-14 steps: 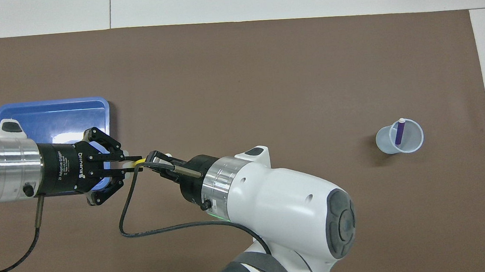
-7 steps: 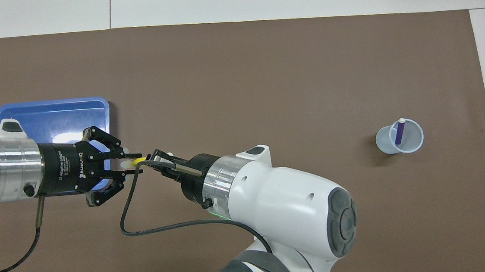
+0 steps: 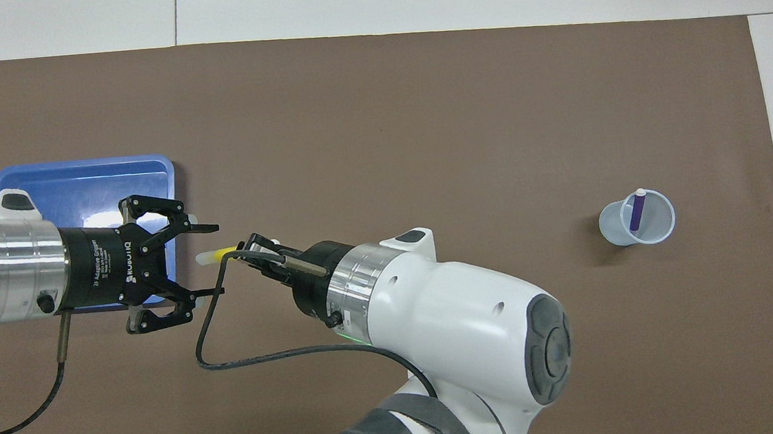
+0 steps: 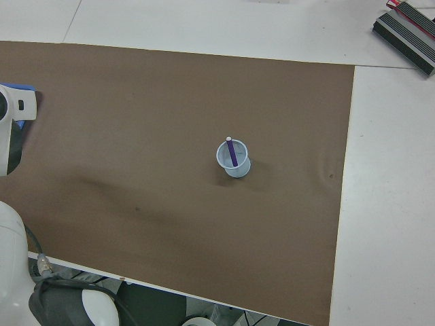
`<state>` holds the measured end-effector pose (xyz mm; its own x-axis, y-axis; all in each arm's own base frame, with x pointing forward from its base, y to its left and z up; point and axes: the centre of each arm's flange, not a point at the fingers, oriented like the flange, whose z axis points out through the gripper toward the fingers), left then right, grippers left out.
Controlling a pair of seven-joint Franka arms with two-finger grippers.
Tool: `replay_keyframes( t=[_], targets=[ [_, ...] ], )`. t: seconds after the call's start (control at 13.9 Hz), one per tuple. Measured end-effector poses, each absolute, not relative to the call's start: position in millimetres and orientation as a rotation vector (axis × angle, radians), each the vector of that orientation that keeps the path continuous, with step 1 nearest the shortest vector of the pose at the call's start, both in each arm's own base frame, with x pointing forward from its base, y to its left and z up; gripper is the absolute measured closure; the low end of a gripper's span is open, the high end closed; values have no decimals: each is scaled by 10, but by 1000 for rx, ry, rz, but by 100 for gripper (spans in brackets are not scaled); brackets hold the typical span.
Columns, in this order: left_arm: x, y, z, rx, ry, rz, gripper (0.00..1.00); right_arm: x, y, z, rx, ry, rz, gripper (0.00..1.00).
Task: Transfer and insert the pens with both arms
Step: 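Carry the yellow pen to the cup while the left gripper withdraws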
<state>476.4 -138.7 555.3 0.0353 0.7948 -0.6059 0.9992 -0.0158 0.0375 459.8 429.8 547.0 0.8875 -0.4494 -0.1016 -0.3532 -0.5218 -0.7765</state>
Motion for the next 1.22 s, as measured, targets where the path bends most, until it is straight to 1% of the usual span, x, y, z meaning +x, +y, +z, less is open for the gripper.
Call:
replay_keyframes(
  t=[0.14, 0.22, 0.36, 0.43, 0.57, 0.65, 0.72, 0.79, 0.93, 1.0, 1.08, 1.22],
  targets=[
    [4767, -1374, 5552, 1870, 1799, -585, 20, 4682, 4193, 5399, -2230, 500, -124, 81],
    [4764, -1366, 5546, 1909, 1754, -570, 27, 4747, 4106, 5356, -2265, 454, -112, 81],
    [4702, -1315, 5462, 2129, 1569, -499, 30, 4876, 3913, 5286, -2328, 370, -89, 81],
    [4656, -1245, 5409, 2255, 1462, -463, 30, 4929, 3822, 5258, -2371, 334, -87, 81],
    [4600, -1033, 5353, 2436, 1249, -402, 30, 5015, 3644, 5228, -2479, 264, -100, 81],
    [4588, -880, 5333, 2524, 1135, -365, 37, 5057, 3537, 5214, -2538, 215, -112, 81],
    [4584, -728, 5311, 2617, 1017, -324, 40, 5104, 3413, 5195, -2591, 151, -122, 81],
    [4589, -575, 5290, 2710, 902, -279, 40, 5159, 3260, 5171, -2642, 77, -126, 81],
    [4607, -230, 5272, 2829, 697, -208, 39, 5295, 2844, 5125, -2754, -63, -128, 81],
    [4612, -25, 5269, 2867, 607, -179, 37, 5373, 2567, 5112, -2815, -146, -123, 81],
    [4609, 174, 5267, 2902, 523, -152, 40, 5442, 2253, 5110, -2865, -253, -107, 81],
    [4609, 496, 5277, 2971, 363, -90, 39, 5563, 1498, 5114, -2932, -499, -58, 81]
  ],
)
